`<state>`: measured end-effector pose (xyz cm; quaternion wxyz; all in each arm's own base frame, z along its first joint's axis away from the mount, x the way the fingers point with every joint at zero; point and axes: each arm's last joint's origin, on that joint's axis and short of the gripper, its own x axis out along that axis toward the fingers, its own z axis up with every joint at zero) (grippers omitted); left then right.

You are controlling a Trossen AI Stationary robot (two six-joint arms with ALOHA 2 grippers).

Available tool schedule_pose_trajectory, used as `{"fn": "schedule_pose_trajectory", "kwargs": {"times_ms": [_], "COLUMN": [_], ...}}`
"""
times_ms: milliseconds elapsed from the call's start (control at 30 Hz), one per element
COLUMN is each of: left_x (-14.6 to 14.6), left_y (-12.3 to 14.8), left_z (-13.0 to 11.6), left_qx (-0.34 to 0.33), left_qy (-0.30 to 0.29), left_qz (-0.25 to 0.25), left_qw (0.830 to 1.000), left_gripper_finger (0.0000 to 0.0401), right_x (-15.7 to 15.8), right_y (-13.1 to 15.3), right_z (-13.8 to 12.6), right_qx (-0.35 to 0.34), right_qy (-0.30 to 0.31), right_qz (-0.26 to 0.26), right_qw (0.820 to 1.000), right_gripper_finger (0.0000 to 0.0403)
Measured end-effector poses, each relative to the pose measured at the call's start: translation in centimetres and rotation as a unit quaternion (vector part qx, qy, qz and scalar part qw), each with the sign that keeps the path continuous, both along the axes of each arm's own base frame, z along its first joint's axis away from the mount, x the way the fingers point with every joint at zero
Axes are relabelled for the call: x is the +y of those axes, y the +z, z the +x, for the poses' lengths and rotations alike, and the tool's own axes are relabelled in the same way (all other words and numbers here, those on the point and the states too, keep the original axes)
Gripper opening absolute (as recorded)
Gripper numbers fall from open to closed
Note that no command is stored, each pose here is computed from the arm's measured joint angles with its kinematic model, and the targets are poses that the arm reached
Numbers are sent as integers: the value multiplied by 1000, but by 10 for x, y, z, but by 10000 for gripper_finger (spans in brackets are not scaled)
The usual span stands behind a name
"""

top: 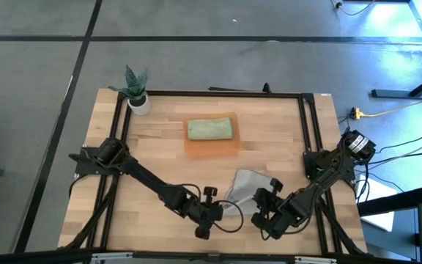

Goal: Roll microfiber towels into tight, uniform cylinder then place into a basket
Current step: Roll the gray microfiber towel

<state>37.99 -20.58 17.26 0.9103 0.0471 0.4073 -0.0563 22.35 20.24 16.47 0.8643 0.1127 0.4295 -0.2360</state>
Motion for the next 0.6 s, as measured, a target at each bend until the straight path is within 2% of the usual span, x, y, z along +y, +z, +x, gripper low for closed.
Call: {"fn": "schedule_pose_trajectory", "kwargs": {"times_ms": [167,367,467,600], "left_x": [-1,12,21,22], "left_y": [-12,-12,-6,-1], "left_z": [10,24,32,36], "left_qx": [-19,-41,-49,-52], "left_qy": [-13,4,11,-4], "left_qz": [-9,18,7,8], "left_qw": [1000,999,999,999], "left_gripper_finger": [0,0,0,0], "right_x": [-5,-21,-28,-25], "right_y": [-1,-1,2,2], "right_z": [-2,-1,0,-1], "right_qx": [22,64,90,124], "right_qy": [11,12,5,33], "right_qz": [-29,-78,-70,-34], "right_qw": [999,995,993,991], "right_gripper_finger": [18,18,18,18]}}
